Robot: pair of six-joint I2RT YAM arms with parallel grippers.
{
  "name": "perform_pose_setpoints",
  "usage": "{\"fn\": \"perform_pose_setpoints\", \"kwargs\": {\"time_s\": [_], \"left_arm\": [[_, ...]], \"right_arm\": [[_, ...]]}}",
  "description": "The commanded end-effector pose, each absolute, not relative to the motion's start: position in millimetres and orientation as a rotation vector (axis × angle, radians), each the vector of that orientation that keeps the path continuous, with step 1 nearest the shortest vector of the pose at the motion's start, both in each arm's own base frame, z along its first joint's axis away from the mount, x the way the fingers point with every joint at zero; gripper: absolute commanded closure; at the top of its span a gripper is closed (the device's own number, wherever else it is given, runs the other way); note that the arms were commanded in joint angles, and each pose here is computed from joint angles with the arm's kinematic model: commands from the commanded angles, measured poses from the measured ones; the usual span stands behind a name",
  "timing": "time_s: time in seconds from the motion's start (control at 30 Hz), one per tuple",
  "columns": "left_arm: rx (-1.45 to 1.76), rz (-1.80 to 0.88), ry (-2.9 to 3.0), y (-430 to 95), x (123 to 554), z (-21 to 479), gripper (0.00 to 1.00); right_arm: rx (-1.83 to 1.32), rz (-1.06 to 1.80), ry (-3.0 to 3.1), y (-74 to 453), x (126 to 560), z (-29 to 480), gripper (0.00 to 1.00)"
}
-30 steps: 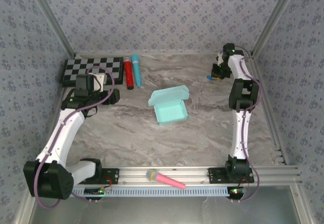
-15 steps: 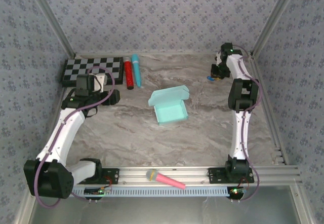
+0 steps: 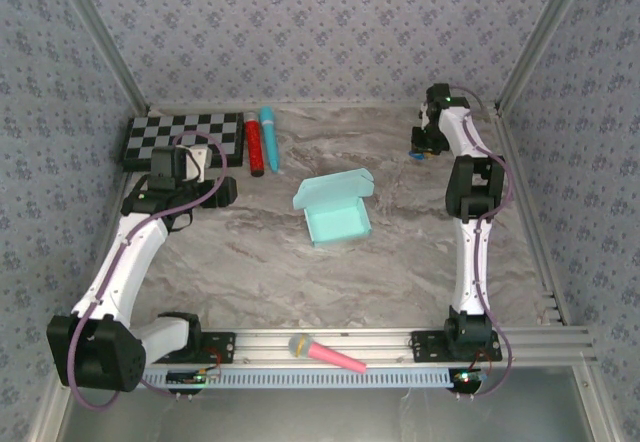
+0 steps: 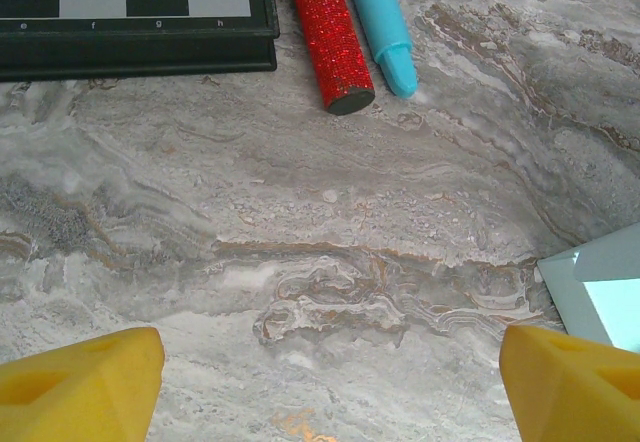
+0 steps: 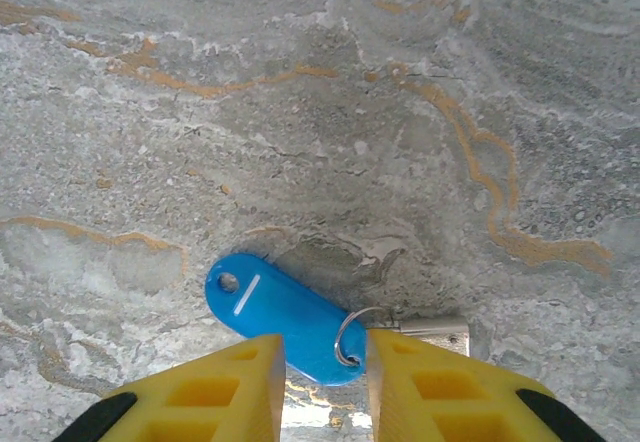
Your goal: Fold the paper box
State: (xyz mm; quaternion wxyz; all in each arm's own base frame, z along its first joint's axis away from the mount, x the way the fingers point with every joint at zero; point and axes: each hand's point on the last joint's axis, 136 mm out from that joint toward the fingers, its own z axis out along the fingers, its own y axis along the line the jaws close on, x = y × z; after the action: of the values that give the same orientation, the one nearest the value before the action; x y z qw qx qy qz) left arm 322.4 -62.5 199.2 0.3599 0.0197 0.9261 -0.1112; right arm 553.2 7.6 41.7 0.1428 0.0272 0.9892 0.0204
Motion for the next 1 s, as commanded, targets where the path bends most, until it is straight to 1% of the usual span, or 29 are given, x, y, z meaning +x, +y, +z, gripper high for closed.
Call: {"fn": "perform_pose_setpoints", "kwargs": {"time_s": [0.0, 0.7, 0.97], "left_arm": [[0.062, -0.285, 2.394, -62, 321, 201, 0.13], [0.066, -0.28, 2.4, -61, 321, 200, 0.13], [0.063, -0.28, 2.402, -61, 321, 200, 0.13]], "right_arm": [[0.107, 0.009, 2.859, 3, 553, 45, 0.72], [0.107, -0.001, 2.912, 4, 548, 23, 0.73], [0.101, -0.054, 2.921, -1, 545, 22, 0.89]]}}
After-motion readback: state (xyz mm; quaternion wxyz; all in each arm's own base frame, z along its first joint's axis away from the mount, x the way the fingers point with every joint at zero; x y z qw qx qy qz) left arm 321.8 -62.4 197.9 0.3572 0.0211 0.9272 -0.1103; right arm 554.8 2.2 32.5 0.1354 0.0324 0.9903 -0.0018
